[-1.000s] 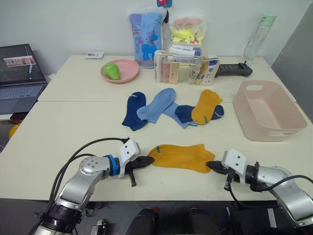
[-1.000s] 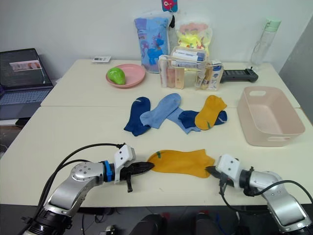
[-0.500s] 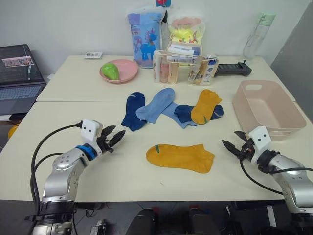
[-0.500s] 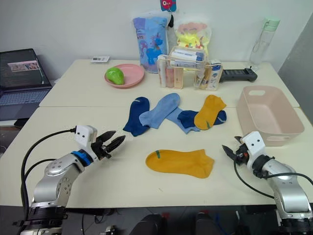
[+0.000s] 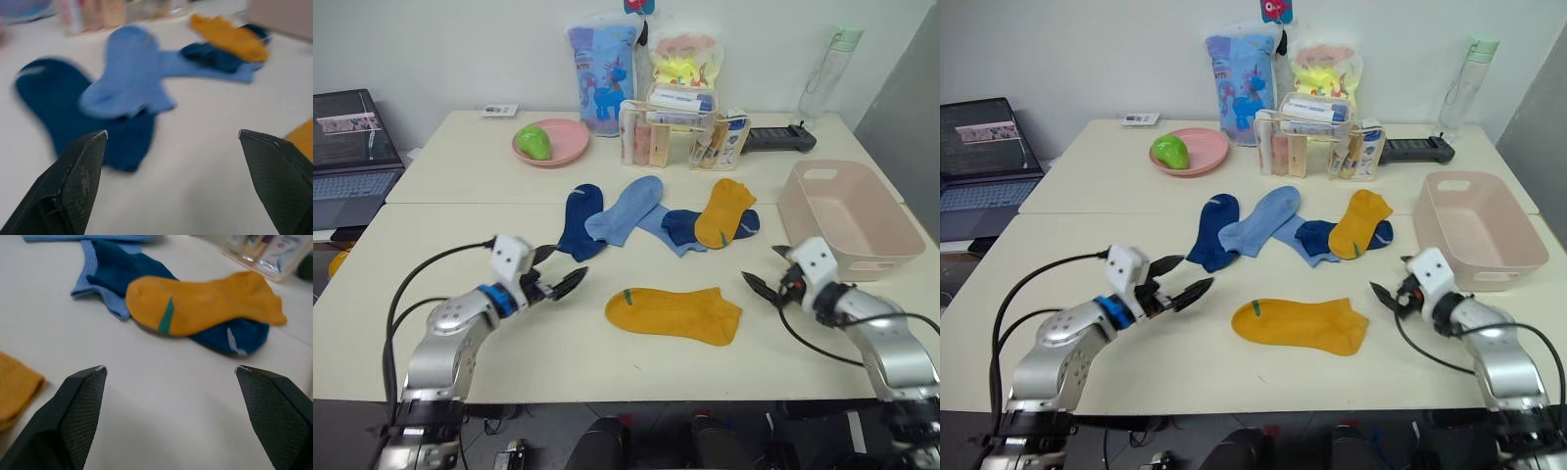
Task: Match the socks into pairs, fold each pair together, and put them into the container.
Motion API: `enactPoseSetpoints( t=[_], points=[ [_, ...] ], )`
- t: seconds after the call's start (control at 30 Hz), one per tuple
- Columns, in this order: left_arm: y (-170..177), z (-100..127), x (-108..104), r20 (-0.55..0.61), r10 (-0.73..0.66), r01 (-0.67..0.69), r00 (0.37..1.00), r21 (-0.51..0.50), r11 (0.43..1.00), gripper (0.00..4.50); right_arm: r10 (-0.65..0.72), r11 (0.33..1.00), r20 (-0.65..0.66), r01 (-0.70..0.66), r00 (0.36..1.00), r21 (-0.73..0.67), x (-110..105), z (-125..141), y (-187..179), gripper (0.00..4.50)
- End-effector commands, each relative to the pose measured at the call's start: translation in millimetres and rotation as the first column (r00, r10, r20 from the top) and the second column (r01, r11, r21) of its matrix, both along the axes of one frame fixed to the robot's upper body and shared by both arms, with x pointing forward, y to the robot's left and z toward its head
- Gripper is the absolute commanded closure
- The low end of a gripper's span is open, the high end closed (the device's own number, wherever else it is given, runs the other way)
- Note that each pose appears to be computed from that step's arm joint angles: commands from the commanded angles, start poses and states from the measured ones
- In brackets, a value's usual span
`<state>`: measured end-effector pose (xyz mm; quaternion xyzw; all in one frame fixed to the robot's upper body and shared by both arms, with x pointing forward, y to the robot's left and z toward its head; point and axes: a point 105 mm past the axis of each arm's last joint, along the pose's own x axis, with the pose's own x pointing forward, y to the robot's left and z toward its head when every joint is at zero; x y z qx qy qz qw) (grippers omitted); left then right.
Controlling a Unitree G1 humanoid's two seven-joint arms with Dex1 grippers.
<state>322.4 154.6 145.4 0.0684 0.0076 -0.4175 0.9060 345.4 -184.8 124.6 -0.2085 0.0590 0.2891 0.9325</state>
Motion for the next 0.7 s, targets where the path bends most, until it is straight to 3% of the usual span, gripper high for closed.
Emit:
enactPoseSetpoints(
  t=[0.03, 0.13, 0.3, 0.4, 0.7],
  points=[
    [-39.3, 29.2, -12.2, 0.07, -0.202, 0.199, 0.977, 0.038, 0.979, 0.02, 0.025, 0.999, -0.004, -0.025, 1.0, -0.024, 19.4, 7.8, 14.2, 0.0],
    [-57.9, 34.7, -16.5, 0.087, -0.28, 0.275, 0.956, 0.071, 0.959, 0.02, 0.023, 0.999, -0.026, -0.024, 0.999, -0.026, 35.6, 6.7, 22.2, 0.0],
    [-70.2, 36.4, -9.3, 0.138, -0.258, 0.254, 0.956, 0.049, 0.966, 0.02, 0.007, 0.999, -0.081, -0.003, 0.997, 0.039, 54.9, 1.7, 28.9, 0.0],
    [-69.7, 31.5, -13.7, 0.131, -0.26, 0.256, 0.957, 0.052, 0.965, 0.0, 0.014, 0.999, -0.088, -0.01, 0.996, 0.053, 60.0, 0.5, 31.7, 0.91],
    [-66.2, 27.3, -16.1, 0.125, -0.254, 0.248, 0.959, 0.059, 0.967, 0.0, 0.047, 0.998, -0.113, -0.041, 0.992, 0.053, 63.9, -4.3, 37.8, 4.24]
  ],
)
